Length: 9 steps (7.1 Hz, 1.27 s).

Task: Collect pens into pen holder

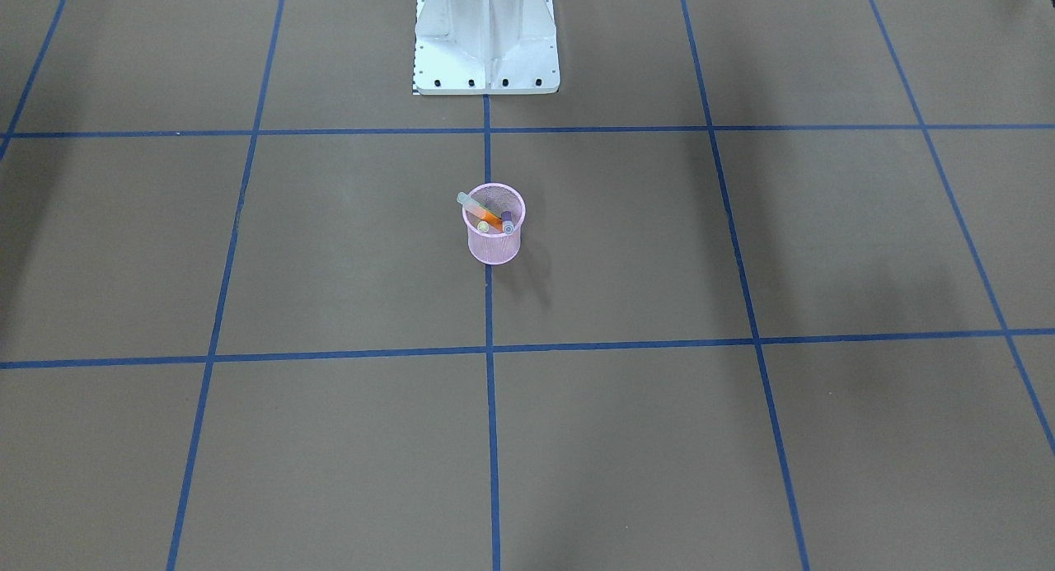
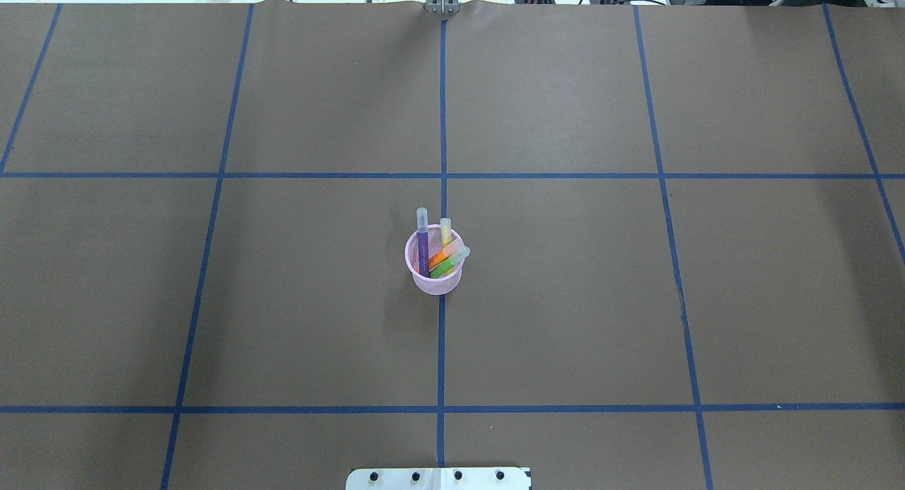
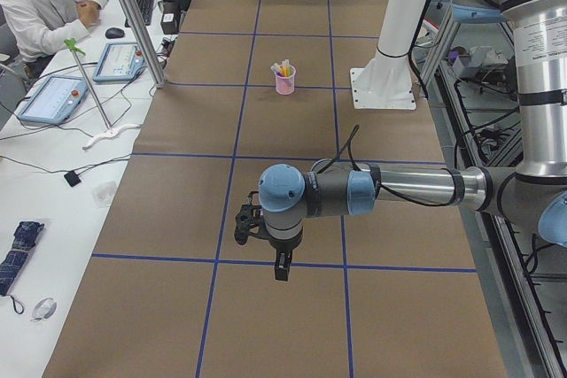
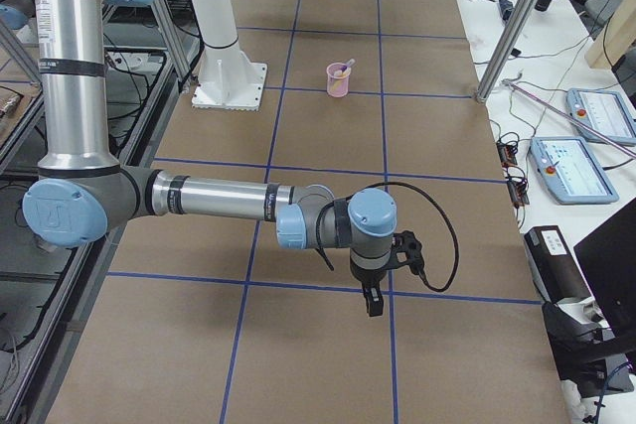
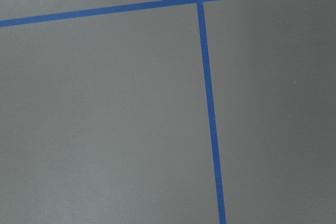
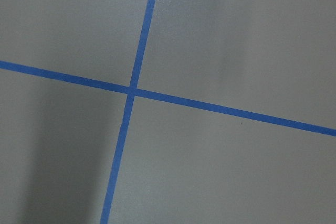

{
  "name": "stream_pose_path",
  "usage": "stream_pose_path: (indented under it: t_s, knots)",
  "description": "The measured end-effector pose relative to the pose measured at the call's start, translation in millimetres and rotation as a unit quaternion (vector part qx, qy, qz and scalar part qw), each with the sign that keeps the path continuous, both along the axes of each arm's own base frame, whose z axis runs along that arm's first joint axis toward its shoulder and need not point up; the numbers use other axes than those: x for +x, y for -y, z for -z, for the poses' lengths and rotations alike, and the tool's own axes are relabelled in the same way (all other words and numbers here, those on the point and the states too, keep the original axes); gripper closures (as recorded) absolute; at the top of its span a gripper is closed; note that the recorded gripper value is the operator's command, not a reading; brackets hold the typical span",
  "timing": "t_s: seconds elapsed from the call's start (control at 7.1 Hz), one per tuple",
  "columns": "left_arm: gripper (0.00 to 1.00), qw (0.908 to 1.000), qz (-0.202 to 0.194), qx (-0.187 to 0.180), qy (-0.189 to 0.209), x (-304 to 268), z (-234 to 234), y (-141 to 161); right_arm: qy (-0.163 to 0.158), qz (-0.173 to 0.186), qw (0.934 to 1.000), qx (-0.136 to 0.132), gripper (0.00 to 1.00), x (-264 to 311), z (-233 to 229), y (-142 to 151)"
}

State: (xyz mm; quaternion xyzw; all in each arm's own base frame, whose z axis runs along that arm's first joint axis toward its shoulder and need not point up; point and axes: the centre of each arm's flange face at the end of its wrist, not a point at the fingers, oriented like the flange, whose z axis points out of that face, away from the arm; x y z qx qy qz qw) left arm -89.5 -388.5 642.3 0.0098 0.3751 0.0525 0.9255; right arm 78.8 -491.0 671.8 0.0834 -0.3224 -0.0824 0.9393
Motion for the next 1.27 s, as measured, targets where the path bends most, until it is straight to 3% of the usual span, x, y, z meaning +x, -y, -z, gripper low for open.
stream_pose_path:
  t_s: [0.42, 1.27]
  knots:
    - [0.00, 1.0000, 0.000, -0.008, 0.001, 0, -7, -6, 0.002, 0.000, 0.9999, 0.013, 0.00, 0, -6, -8]
    - [0.00, 0.9999, -0.001, -0.006, 0.008, -1, -5, -11, 0.004, 0.000, 1.0000, 0.007, 0.00, -1, -11, -18]
